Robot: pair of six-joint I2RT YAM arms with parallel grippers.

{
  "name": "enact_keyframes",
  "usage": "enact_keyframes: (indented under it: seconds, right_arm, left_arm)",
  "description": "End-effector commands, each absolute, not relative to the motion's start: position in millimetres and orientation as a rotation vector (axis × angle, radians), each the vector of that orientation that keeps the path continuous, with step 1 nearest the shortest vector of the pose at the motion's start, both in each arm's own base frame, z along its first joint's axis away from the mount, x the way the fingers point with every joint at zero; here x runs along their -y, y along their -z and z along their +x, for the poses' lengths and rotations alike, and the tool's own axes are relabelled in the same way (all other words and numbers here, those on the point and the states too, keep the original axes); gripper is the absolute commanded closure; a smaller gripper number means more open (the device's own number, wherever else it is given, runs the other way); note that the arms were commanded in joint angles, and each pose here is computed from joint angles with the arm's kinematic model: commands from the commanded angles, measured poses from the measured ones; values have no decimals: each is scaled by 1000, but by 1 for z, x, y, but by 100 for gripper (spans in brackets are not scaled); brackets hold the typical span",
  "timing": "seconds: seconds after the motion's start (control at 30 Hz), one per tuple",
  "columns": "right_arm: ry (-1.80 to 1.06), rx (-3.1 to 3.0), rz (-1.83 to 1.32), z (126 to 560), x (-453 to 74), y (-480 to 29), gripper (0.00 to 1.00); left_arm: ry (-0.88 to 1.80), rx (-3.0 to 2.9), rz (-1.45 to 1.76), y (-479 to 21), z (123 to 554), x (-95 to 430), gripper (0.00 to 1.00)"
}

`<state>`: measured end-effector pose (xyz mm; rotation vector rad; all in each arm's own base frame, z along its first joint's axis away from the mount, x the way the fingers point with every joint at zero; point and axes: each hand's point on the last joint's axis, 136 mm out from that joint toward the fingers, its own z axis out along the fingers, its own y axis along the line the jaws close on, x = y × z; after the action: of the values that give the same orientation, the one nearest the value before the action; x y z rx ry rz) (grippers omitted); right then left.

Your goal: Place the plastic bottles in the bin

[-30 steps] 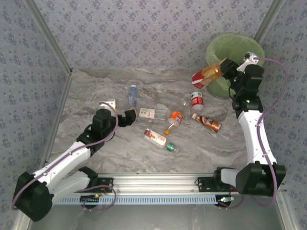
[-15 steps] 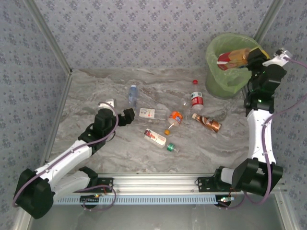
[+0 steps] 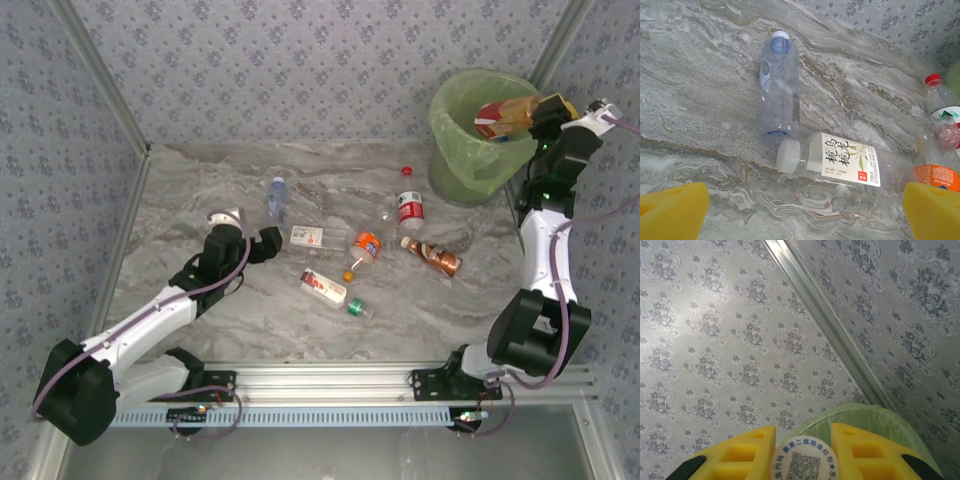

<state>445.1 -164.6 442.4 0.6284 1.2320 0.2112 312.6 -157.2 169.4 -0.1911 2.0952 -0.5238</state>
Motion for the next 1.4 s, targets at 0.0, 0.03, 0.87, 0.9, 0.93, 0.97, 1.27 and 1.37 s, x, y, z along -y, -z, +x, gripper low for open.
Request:
enact_keyframes:
  seconds: [0.0, 0.03, 0.87, 0.9, 0.93, 0.97, 1.27, 1.37]
  right_arm:
    - [-157, -1158, 534, 452, 159, -470, 100]
    - [-125, -1172, 509, 457, 153, -470, 100]
    - [-113, -1856, 389, 571, 107, -366, 86]
    - [-119, -1872, 387, 573, 106, -362, 84]
    - [-129, -1889, 386, 574, 104, -358, 80]
    - [-138, -1902, 382, 575, 103, -355, 76]
    - [-120, -1923, 401, 570, 102, -355, 49]
    - [-95, -1913, 404, 565, 103, -362, 44]
  left_arm:
    - [559, -2052, -234, -186, 319, 158, 1]
    - [563, -2049, -240, -186, 319, 158, 1]
    - [542, -2084, -285, -173, 310, 148, 1]
    - [541, -2084, -286, -173, 310, 148, 1]
    - [541, -2088, -285, -172, 309, 148, 1]
    - [540, -2088, -284, -172, 309, 148, 1]
    - [510, -2112, -247, -161, 305, 146, 1]
    - [507, -2112, -245, -161, 305, 146, 1]
